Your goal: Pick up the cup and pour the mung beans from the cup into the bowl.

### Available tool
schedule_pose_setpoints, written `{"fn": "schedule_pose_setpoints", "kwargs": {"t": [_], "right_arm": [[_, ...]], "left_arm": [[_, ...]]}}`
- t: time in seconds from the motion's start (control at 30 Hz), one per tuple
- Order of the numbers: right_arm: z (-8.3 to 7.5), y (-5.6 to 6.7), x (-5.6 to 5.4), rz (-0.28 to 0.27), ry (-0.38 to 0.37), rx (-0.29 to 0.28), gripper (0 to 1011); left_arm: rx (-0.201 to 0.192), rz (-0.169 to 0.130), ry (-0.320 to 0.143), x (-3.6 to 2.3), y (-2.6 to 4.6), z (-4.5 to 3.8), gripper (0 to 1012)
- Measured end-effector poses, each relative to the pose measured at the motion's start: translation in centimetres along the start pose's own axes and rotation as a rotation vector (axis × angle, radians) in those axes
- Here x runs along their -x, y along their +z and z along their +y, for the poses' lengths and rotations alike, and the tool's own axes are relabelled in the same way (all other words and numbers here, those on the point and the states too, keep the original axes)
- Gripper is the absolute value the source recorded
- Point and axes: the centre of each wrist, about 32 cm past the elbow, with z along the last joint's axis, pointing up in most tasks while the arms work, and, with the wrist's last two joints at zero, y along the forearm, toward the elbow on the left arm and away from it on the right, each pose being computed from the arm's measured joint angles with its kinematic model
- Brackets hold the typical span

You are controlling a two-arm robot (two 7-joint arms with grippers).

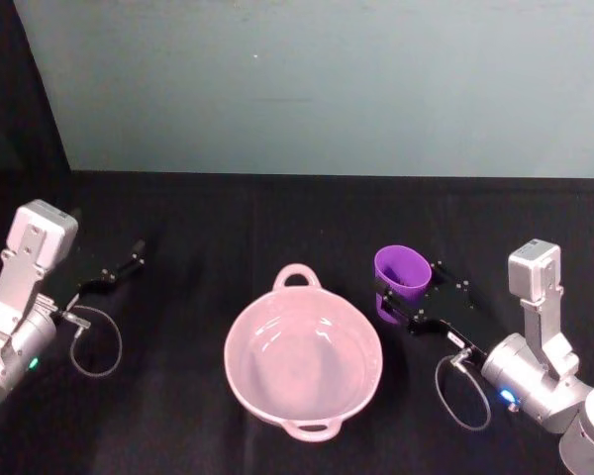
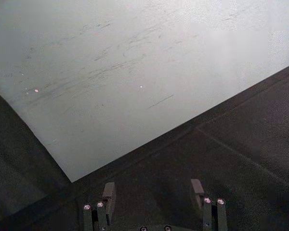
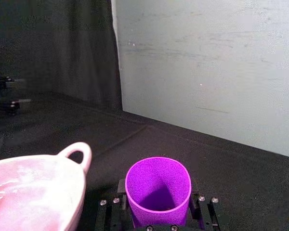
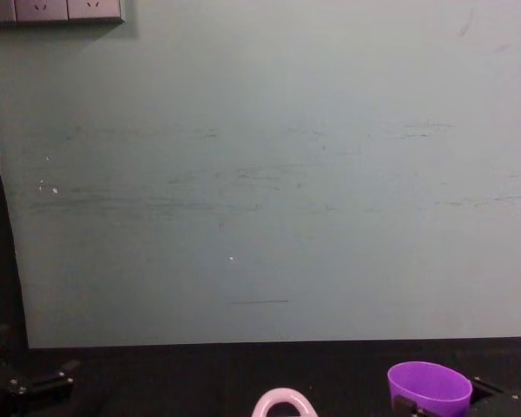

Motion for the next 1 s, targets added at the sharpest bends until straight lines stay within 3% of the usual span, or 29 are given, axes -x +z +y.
{"fn": "schedule_pose_setpoints", "kwargs": {"t": [1.0], "right_arm": [[0.00, 0.00, 0.00, 0.000, 0.000, 0.000, 726]], "left_arm": [[0.000, 0.000, 0.000, 0.00, 0.00, 0.00, 1012]]}}
